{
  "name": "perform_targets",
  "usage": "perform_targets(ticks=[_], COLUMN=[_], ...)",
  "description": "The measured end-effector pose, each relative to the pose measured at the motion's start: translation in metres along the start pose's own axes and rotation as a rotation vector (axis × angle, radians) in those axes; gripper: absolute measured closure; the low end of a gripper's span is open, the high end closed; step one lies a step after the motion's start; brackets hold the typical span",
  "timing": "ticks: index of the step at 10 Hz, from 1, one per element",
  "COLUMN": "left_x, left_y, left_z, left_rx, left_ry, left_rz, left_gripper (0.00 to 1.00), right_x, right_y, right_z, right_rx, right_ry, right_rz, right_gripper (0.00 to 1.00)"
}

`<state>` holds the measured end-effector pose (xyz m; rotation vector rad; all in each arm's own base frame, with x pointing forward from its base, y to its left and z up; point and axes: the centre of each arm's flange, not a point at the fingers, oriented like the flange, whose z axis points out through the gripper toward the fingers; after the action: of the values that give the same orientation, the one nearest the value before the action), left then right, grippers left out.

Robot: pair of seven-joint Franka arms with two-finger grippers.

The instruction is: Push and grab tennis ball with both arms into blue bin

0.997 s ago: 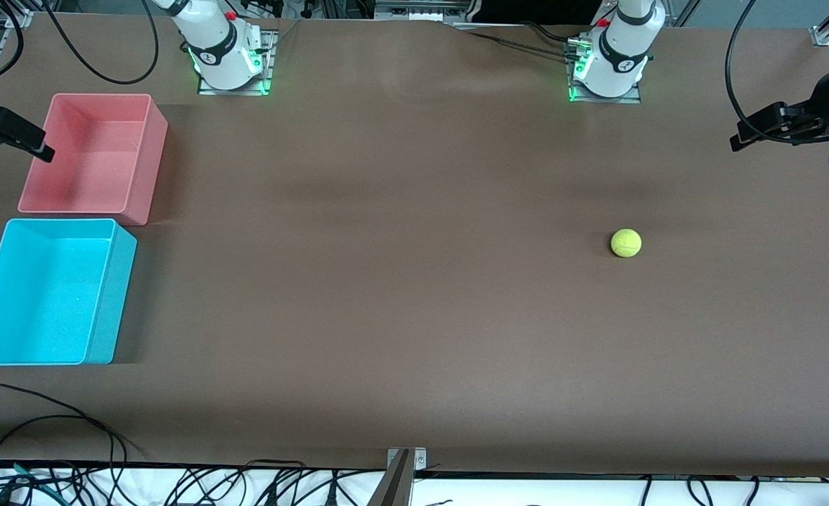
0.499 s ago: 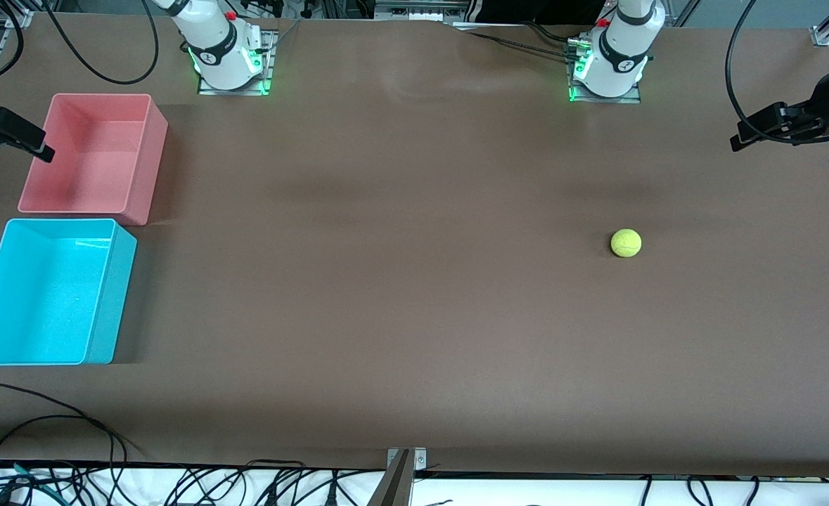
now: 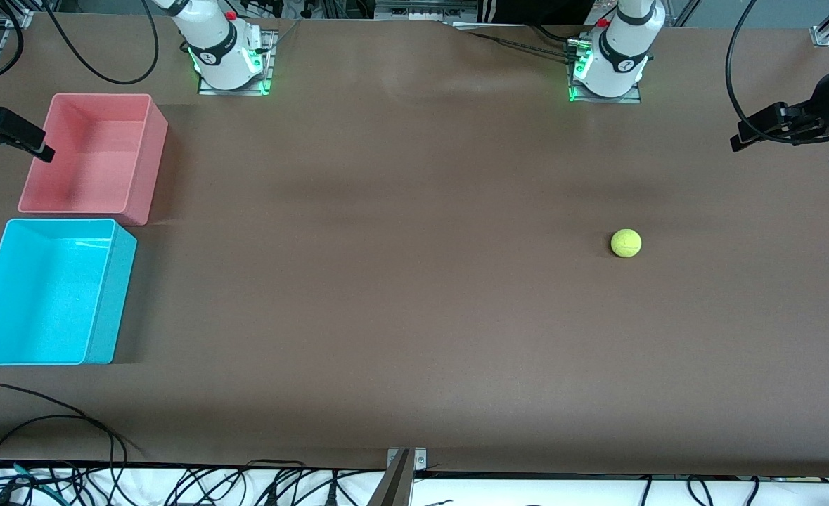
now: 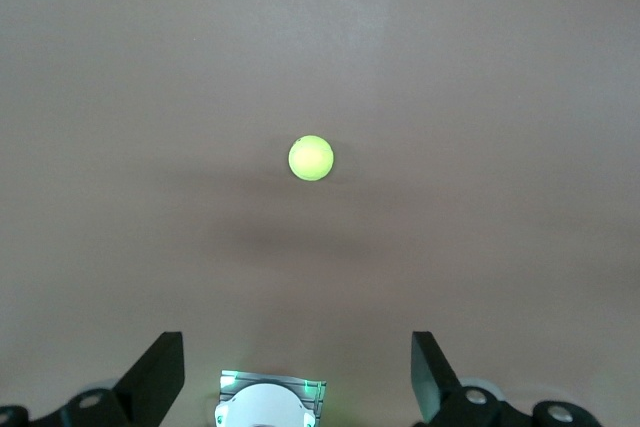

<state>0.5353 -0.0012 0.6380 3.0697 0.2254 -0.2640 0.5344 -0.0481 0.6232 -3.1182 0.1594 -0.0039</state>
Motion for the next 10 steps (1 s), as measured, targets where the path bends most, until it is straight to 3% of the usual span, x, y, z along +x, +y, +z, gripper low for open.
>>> perform_targets(ticks=[10], left_x=[0.0042], left_y=[-0.001], left_z=[0.0045], left_rx=[0.003], left_ry=[-0.007], left_rz=[-0.003], left_gripper=[0.0], right_x=[-0.0001], right_y=[0.0006], right_z=[0.0009], right_rx=[0.0], right_ry=[-0.004], right_rz=[0.001], right_gripper=[0.0])
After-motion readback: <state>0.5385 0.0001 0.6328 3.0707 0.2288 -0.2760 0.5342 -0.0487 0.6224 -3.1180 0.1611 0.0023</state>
